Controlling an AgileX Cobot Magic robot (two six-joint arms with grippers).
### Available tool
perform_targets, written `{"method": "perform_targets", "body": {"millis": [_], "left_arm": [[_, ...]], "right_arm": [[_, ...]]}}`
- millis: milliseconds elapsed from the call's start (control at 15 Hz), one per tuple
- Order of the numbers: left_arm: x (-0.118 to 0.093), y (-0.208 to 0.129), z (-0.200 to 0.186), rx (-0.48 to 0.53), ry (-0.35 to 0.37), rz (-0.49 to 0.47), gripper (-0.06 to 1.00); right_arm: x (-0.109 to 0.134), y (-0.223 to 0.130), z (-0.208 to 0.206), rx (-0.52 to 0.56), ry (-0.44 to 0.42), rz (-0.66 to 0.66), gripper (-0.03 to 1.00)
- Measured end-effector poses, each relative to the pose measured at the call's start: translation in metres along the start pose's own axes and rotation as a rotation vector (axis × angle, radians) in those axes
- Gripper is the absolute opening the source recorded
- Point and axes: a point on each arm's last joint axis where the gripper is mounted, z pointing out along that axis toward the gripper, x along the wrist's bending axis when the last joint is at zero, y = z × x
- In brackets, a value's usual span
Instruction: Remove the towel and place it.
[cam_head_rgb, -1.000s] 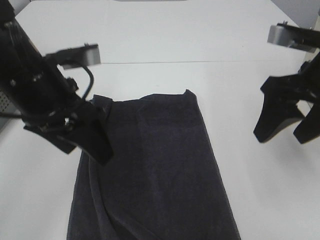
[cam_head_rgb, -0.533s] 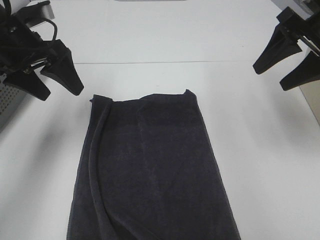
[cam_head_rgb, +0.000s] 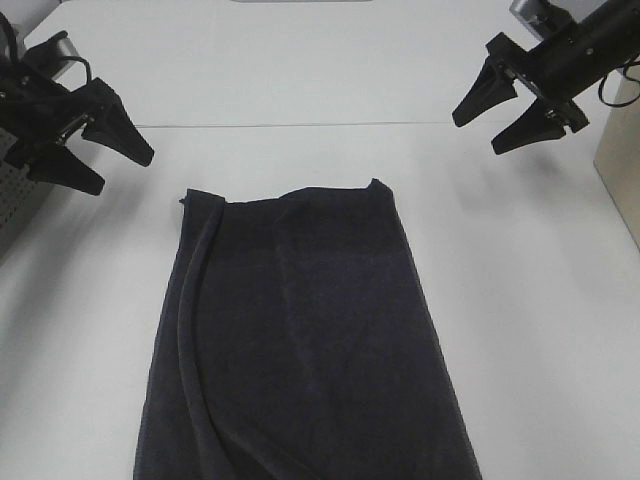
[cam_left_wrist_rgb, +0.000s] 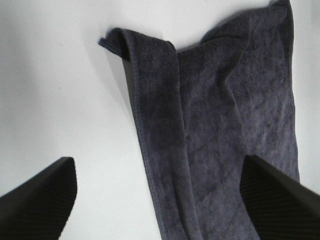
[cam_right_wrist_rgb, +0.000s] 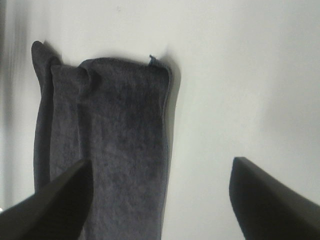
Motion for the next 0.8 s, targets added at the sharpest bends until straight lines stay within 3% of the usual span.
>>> {"method": "perform_targets", "body": {"millis": [333, 800], "left_arm": [[0.032, 0.031, 0.044, -0.03, -0.057, -0.027, 0.83], [0.046, 0.035, 0.072, -0.014, -0.115, -0.062, 0.83]], "right_arm": [[-0.036, 0.022, 0.048, -0.005, 0.086, 0.046, 0.73], [-0.061, 0.017, 0.083, 0.046, 0.12, 0.103, 0.73]]}}
